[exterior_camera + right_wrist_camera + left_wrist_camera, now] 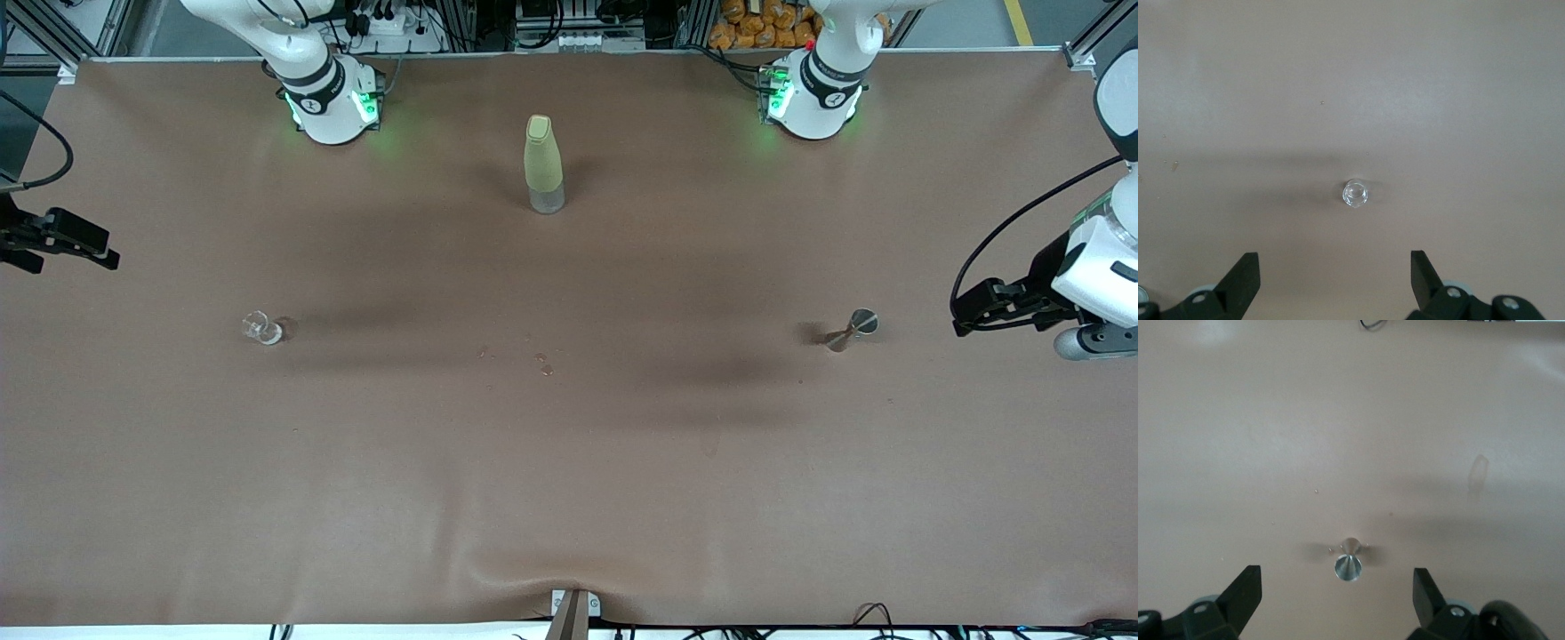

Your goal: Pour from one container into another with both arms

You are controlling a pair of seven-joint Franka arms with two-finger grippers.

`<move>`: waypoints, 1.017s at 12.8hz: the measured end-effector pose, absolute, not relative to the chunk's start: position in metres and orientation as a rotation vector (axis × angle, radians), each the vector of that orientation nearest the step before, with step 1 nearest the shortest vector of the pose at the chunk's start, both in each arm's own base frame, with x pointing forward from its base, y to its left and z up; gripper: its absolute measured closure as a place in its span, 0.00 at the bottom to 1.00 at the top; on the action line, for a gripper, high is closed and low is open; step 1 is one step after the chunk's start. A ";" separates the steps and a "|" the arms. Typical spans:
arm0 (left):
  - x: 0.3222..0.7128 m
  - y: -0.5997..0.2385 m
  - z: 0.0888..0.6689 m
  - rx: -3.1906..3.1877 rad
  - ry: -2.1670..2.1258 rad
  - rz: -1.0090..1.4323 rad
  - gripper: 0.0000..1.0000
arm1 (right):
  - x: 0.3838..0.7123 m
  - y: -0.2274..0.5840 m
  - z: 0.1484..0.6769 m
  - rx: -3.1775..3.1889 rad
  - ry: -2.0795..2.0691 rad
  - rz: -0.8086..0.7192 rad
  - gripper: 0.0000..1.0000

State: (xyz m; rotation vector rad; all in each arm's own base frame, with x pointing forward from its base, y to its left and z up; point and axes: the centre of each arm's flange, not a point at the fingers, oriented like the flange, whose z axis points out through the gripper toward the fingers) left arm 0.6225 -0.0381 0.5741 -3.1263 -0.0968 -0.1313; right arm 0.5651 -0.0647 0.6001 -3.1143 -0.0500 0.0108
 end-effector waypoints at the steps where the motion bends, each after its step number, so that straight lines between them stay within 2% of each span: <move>1: 0.621 -0.037 0.573 -3.130 -0.090 -0.110 0.00 | 0.565 -0.065 0.600 -3.114 -0.050 0.011 0.00; 13: 0.619 -0.032 0.568 -3.133 -0.064 -0.052 0.00 | 0.566 -0.065 0.611 -3.116 -0.049 -0.022 0.00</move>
